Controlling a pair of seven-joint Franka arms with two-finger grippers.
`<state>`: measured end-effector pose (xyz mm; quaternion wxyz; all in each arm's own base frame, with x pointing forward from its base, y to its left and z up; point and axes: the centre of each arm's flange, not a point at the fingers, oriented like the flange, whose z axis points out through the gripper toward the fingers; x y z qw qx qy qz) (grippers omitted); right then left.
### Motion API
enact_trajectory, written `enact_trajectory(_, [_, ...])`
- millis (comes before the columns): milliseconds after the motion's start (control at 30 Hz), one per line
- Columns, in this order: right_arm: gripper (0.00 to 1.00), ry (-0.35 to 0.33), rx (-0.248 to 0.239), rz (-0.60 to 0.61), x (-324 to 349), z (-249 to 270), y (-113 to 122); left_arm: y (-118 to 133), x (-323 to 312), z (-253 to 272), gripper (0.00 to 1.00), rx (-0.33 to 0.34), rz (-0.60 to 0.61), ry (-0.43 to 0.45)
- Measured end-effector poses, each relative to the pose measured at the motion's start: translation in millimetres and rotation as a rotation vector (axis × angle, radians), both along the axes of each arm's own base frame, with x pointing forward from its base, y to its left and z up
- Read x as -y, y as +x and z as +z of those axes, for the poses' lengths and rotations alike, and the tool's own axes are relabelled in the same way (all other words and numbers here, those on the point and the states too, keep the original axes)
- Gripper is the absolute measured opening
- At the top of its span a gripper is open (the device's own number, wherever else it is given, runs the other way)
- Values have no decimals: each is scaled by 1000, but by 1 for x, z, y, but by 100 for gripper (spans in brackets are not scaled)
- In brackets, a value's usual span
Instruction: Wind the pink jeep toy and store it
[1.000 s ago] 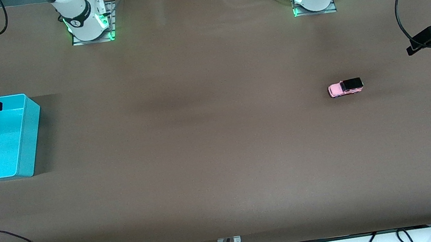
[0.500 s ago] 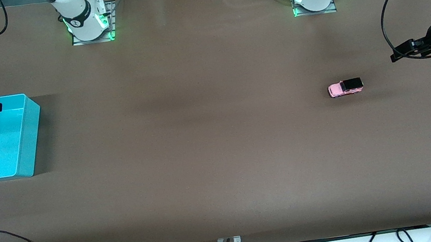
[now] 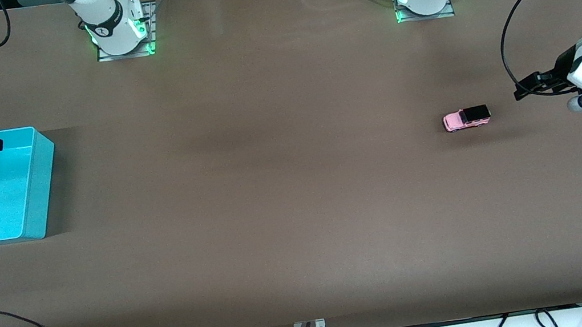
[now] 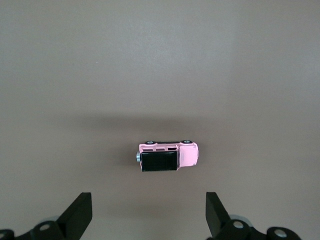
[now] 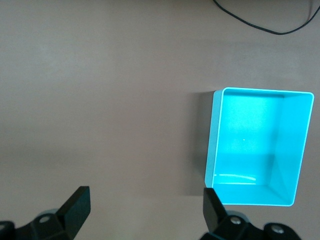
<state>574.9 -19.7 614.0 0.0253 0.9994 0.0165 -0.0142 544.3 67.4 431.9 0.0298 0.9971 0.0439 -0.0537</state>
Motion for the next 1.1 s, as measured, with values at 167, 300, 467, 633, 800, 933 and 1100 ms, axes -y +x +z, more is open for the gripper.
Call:
enact_trajectory(167, [100, 0, 0, 0, 0, 0, 0, -3, 1, -17, 100, 11, 1, 3])
enact_trajectory(300, [100, 0, 0, 1, -1, 0, 0, -6, 3, -32, 100, 21, 0, 6])
enact_trajectory(467, [100, 0, 0, 4, -2, 0, 0, -11, 4, -53, 100, 32, 1, 9])
enact_trajectory(633, [100, 0, 0, 4, -2, 0, 0, -18, 5, -76, 100, 41, 3, 13])
enact_trajectory(800, [100, 0, 0, 4, -2, 0, 0, -25, 8, -98, 100, 37, 1, 14])
enact_trajectory(933, [100, 0, 0, 4, -2, 0, 0, -30, 13, -114, 100, 36, -8, 15])
enact_trajectory(1100, [100, 0, 0, 4, -2, 0, 0, -35, 18, -130, 100, 22, -18, 14])
